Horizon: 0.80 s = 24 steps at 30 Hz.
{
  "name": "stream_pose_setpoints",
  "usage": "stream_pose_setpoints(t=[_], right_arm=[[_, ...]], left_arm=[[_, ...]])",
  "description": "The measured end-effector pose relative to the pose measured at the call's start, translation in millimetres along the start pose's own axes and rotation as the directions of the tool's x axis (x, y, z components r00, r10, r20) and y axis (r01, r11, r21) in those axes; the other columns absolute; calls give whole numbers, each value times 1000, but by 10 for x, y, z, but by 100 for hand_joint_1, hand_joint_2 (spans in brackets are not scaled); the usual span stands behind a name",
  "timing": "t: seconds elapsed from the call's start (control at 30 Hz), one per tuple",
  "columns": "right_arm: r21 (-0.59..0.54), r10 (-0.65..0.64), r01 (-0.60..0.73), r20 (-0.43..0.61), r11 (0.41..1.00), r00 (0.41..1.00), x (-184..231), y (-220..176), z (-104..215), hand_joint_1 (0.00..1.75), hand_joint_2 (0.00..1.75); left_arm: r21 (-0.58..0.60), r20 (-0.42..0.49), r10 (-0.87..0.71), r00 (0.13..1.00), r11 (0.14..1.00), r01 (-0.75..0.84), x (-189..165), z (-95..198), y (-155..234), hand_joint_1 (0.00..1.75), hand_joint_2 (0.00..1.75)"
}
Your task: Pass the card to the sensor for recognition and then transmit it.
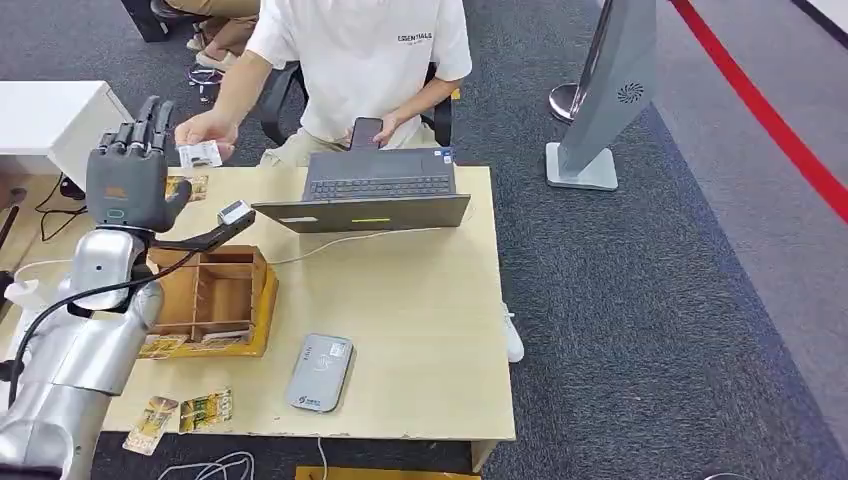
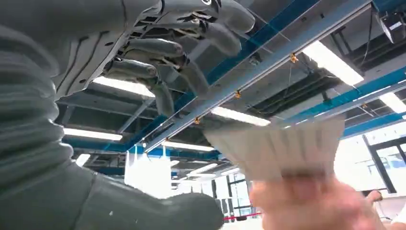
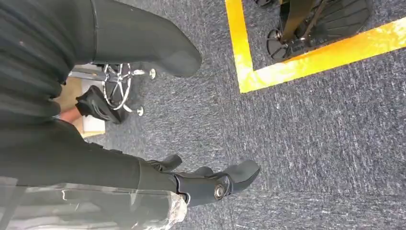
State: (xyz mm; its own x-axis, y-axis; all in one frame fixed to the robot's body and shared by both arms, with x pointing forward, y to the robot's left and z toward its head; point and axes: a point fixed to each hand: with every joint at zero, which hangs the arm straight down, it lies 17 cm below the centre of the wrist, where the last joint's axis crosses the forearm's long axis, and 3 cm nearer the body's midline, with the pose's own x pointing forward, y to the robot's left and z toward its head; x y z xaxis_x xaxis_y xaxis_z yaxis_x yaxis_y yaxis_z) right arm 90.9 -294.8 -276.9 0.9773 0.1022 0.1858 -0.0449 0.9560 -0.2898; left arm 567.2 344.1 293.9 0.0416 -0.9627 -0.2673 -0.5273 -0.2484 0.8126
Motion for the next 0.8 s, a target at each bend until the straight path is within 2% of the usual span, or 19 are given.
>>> stream_pose_setpoints(t=[0.27,0.37,0.47,0.63,0.8], right_arm=[[-2,-5,5,-2,1000,1000,-3,-3,0,0,175],[-2,-24,24,-11,1000,1000,-17,-3,0,0,175],[-2,-41,41,-30,999,999,-68,1,2,0,175],[2,-66,66,-63,998,996,-178,15,11,0,175],[6,-80,81,-47,997,996,-155,22,11,0,175]], left_arm=[[0,-12,31,999,1000,-31,-13,7,-4,0,175],[-28,8,67,998,997,-67,61,107,-63,0,175],[-35,40,96,995,995,-94,206,343,3,0,175],[29,159,121,980,991,-127,564,930,393,0,175],[85,270,111,957,987,-138,840,1486,683,0,175]])
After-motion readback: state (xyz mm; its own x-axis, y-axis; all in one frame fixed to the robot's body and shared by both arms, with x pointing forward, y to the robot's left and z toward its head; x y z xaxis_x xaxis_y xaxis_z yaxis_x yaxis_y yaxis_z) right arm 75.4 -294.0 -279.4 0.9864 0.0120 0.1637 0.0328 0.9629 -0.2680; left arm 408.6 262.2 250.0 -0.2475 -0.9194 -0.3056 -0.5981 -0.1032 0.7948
